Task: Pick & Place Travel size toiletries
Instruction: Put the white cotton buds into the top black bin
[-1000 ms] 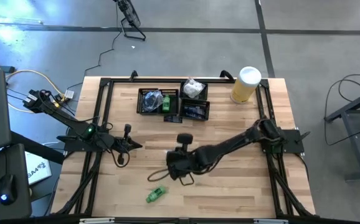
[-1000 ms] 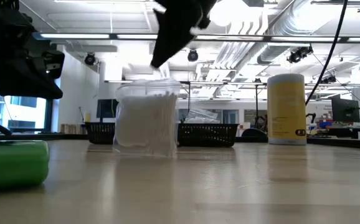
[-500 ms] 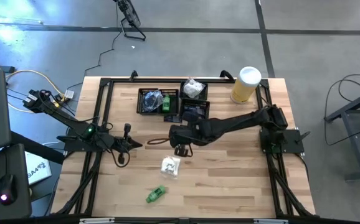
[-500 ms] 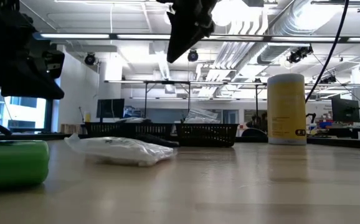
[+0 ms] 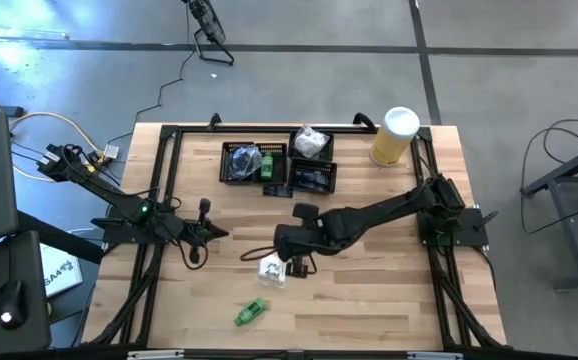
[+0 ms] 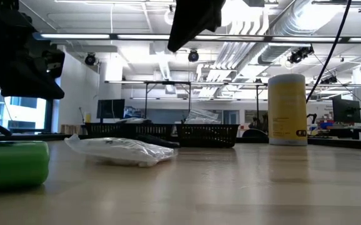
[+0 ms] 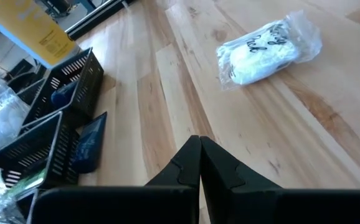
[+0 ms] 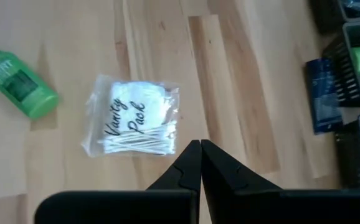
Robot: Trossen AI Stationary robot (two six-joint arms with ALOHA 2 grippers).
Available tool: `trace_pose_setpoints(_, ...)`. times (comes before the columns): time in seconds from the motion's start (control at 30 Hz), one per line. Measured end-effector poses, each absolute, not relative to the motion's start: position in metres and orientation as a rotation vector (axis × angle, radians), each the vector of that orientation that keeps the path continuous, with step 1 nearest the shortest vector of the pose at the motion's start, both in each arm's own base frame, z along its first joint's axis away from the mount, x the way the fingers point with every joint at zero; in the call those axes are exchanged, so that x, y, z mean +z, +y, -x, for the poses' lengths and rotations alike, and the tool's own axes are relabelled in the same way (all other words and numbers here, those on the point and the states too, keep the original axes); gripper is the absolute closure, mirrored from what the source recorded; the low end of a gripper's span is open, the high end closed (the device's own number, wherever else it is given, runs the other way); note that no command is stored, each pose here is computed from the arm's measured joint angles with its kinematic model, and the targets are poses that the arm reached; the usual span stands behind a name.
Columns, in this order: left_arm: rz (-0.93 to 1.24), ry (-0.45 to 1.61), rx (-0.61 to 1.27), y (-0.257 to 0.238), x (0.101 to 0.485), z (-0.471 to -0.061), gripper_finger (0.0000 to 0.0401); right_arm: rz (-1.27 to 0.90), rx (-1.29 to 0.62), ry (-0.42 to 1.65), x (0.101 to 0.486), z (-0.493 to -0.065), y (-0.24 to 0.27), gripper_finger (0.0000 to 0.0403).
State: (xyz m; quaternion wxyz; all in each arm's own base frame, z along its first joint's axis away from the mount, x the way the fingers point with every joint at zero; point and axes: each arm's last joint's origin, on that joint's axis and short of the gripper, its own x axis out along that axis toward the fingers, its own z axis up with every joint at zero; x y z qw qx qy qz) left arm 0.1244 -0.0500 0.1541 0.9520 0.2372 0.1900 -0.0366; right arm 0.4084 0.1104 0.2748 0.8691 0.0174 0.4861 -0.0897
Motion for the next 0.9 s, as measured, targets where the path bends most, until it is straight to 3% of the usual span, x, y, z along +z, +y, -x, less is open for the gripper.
trace_pose_setpoints(0.43, -0.460, 0.385, -0.101, -0.051, 0.154, -0.124, 0.0400, -0.174, -0.195, 0.868, 0.191, -0.403, 0.130, 0.0400)
trace_pose_setpoints(0.57, -0.459, 0.385, -0.101, -0.051, 0.154, -0.124, 0.0400, -0.248, -0.095, 0.760, 0.182, -0.406, 0.135, 0.0400)
trace_pose_setpoints(0.9, -0.470, 0.385, -0.103, -0.051, 0.154, -0.124, 0.0400, -0.293, 0.040, 0.736, 0.182, -0.409, 0.135, 0.0400)
